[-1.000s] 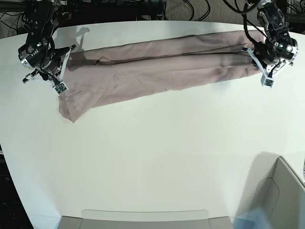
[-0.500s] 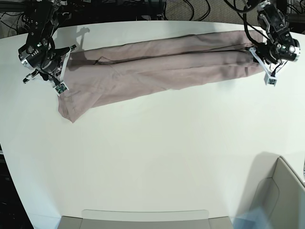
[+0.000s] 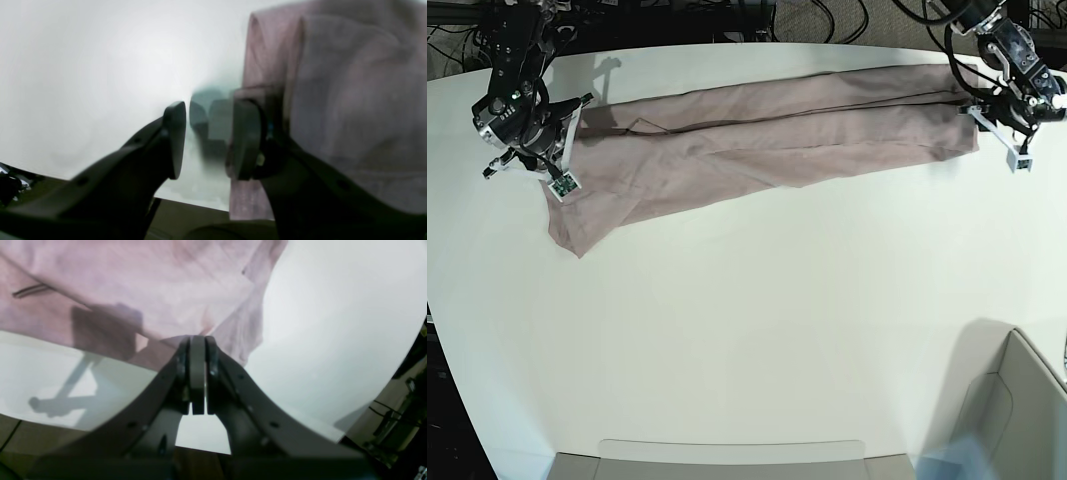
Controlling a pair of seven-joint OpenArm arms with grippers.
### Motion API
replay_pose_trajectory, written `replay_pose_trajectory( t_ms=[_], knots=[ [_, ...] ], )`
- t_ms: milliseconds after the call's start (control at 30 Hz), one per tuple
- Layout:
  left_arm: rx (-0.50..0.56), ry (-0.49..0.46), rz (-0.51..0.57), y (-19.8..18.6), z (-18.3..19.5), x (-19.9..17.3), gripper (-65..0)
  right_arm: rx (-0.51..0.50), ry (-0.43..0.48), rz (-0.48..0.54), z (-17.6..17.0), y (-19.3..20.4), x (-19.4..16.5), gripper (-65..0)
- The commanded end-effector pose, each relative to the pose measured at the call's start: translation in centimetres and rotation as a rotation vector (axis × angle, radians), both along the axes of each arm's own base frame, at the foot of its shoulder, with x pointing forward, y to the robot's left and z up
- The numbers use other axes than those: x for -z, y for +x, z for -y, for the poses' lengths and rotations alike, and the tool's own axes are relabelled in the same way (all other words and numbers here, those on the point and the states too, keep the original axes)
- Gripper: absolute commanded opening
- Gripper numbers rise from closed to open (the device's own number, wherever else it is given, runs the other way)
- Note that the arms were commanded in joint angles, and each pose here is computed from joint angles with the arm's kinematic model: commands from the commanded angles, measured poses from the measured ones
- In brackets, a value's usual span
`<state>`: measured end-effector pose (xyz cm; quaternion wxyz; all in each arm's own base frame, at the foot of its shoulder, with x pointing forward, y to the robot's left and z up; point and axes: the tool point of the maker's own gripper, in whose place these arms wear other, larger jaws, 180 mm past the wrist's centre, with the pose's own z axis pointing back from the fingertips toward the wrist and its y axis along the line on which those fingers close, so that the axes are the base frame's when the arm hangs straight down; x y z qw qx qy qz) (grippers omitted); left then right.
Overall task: Fold the T-shirt properly
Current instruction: 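Hold the strip ends with both grippers and smooth it flat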
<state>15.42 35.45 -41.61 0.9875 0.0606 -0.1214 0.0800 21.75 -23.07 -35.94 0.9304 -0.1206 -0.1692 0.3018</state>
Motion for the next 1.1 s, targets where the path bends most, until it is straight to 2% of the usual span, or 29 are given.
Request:
replay_pose_trajectory(
  t_ms=[0, 367, 533, 700, 900, 1067],
  knots=[
    [-0.009, 0.028, 0.017, 0.3, -1.0, -0.9, -40.4, -0.021, -0.019, 0.021, 0.1, 0.6, -0.7, -65.0],
    [-0.039, 0.043, 0.027, 0.0, -2.0, -1.4, -40.5, -0.043, -0.014, 0.023, -0.5, 0.9, -0.7, -65.0],
    [-0.005, 0.140, 0.116, 2.0, -2.9, -5.1, -40.5, -0.042, -0.013, 0.023, -0.6, 0.9, -0.7, -65.0],
    [0.017, 0.162, 0.209, 3.1, -0.1, -7.1, -40.5, -0.042, -0.013, 0.023, -0.6, 0.9, -0.7, -65.0],
    [0.082, 0.135, 0.176, 2.8, 2.2, -5.9, -40.5, -0.042, -0.013, 0.023, -0.6, 0.9, -0.7, -65.0],
    [0.073, 0.099, 0.136, 1.5, 3.2, -4.4, -40.5, -0.042, -0.013, 0.021, -0.6, 0.8, -0.6, -65.0]
  ],
)
